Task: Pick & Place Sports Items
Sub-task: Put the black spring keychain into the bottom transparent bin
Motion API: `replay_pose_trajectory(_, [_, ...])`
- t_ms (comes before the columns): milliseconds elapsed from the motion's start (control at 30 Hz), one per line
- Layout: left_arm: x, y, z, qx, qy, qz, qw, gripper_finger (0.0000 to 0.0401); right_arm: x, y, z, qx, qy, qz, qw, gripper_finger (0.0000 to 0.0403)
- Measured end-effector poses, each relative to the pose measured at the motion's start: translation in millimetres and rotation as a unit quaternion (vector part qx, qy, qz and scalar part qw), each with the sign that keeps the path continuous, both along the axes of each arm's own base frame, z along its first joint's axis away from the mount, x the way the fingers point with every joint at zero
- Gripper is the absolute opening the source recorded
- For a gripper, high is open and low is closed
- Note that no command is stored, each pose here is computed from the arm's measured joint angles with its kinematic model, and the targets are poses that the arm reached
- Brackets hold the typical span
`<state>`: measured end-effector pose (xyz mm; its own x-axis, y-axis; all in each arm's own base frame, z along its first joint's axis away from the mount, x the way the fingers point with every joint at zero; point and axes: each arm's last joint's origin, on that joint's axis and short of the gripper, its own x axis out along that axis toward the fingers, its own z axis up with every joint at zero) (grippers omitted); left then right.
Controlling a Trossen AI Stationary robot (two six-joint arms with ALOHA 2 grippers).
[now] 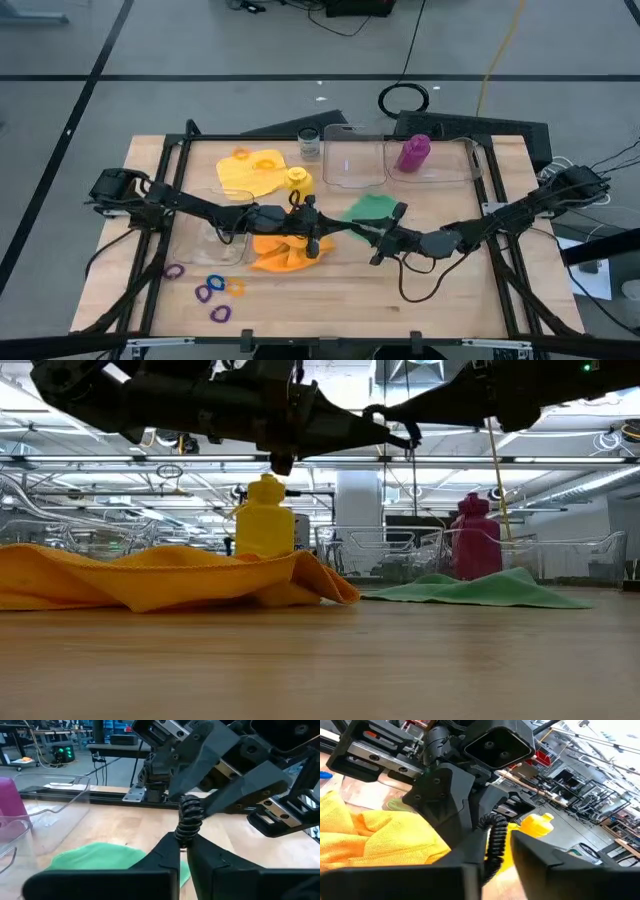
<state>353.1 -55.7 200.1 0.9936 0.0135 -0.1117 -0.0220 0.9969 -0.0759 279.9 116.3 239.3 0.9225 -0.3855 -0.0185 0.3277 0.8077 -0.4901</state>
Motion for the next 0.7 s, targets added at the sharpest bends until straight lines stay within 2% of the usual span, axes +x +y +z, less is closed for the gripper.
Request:
replay_pose_trajectory(167, [0,0,0,0.005,0.002,-0.001,1.000,0.0008,0,0,0,0.000,0.000,0.000,1.000,0.0135])
replay_pose_trajectory(333, [0,-1,-1,0.009,0.004,-0.003,1.000,0.0008,-2,0,4,0.003,-0.006,0.000,1.000,0.0189])
replay_pose_trajectory(500, [-3,-3,1,0.024,0.012,-0.007,1.000,0.0008,-9,5,13,0.005,-0.018,0.013,1.000,0.0222])
replay_pose_trajectory(700, [-18,-1,20,0.043,0.053,0.003,0.998,0.0008,-23,16,26,0.002,-0.033,0.039,0.999,0.0240])
